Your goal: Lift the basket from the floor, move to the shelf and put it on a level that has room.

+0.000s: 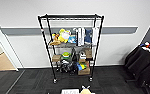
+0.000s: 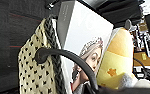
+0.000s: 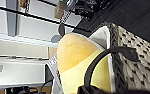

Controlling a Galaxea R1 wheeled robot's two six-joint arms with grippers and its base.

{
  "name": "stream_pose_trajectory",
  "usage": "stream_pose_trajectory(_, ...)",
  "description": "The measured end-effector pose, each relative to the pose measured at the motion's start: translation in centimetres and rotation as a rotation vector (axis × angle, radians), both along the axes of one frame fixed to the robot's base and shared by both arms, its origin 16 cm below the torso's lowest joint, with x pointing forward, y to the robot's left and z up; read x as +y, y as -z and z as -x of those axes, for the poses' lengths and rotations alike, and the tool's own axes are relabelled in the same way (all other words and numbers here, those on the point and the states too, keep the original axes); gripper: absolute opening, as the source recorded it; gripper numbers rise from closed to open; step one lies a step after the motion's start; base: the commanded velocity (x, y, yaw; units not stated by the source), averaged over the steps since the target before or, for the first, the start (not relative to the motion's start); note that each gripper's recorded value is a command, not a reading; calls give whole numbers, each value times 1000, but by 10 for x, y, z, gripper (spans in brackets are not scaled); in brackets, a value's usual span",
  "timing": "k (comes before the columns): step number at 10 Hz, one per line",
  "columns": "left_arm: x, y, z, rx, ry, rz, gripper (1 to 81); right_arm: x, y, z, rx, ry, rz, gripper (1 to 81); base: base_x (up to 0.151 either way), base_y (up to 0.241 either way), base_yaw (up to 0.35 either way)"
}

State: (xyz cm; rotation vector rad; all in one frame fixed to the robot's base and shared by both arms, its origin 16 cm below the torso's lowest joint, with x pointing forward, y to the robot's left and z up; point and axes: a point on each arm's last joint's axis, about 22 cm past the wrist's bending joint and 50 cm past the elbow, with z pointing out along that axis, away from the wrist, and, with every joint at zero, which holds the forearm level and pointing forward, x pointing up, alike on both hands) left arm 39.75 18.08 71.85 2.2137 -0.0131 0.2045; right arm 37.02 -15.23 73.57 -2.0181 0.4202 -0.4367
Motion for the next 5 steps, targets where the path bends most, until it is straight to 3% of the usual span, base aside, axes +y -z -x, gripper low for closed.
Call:
stream_pose_trajectory(2,1,-10,13,3,6,8,10,-1,-13,10,-4,15,-13,10,0,0,0)
stream_pose_trajectory(5,1,-52,20,-77,-12,21,10,-2,-51,20,-72,21,-22,10,0,0,0)
